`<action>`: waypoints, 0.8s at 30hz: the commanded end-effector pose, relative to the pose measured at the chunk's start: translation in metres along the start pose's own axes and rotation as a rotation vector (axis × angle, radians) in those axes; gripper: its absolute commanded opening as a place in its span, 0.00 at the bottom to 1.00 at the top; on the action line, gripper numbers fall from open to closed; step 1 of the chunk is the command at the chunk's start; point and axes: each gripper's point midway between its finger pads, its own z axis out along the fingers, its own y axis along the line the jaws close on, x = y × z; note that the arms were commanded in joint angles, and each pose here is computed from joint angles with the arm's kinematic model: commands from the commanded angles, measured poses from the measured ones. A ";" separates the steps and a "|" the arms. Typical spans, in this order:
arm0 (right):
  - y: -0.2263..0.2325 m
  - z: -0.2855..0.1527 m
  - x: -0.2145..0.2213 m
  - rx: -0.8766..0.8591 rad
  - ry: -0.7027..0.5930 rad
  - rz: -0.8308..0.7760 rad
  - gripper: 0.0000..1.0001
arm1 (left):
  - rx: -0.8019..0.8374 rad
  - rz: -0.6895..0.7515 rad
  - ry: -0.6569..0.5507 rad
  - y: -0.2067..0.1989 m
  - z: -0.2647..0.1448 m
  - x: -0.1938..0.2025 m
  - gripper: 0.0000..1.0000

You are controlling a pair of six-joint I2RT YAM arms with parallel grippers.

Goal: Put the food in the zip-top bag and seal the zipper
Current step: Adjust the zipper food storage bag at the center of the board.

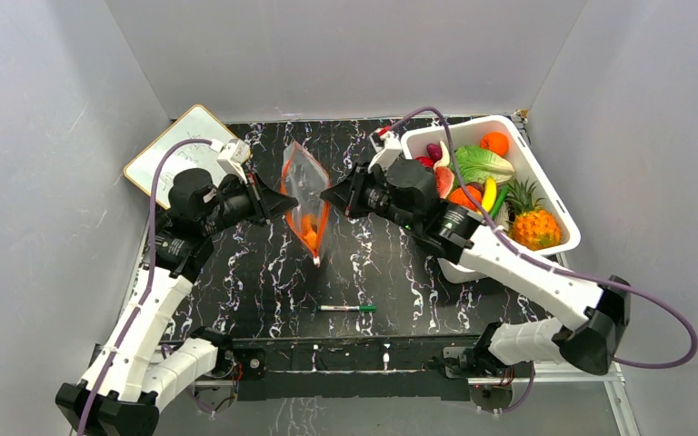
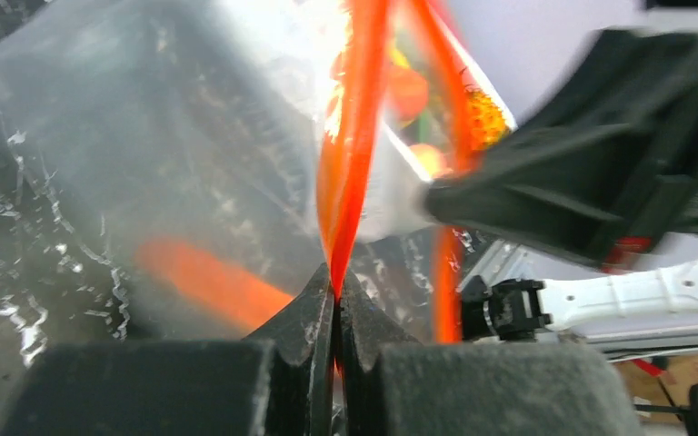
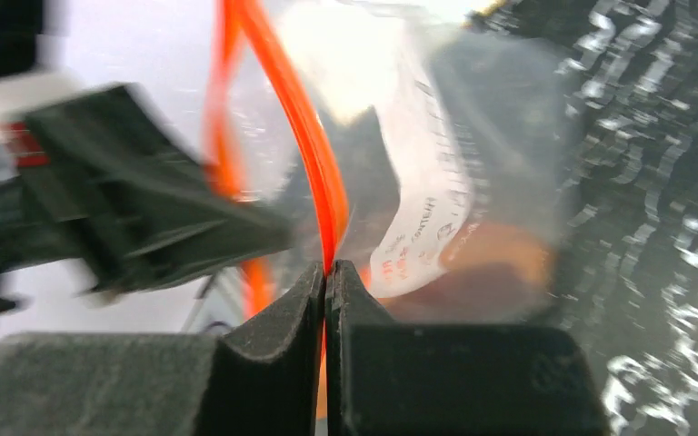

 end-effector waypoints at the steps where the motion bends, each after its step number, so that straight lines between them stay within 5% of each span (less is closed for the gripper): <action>1: 0.077 -0.047 -0.054 -0.323 -0.155 0.061 0.00 | -0.084 0.066 0.011 0.017 -0.002 0.000 0.00; 16: 0.062 -0.006 -0.028 -0.249 -0.045 0.070 0.00 | 0.014 0.067 -0.022 -0.005 -0.002 -0.010 0.00; 24: 0.022 0.027 -0.005 -0.120 -0.050 0.030 0.00 | -0.019 0.304 -0.085 -0.003 -0.007 -0.033 0.00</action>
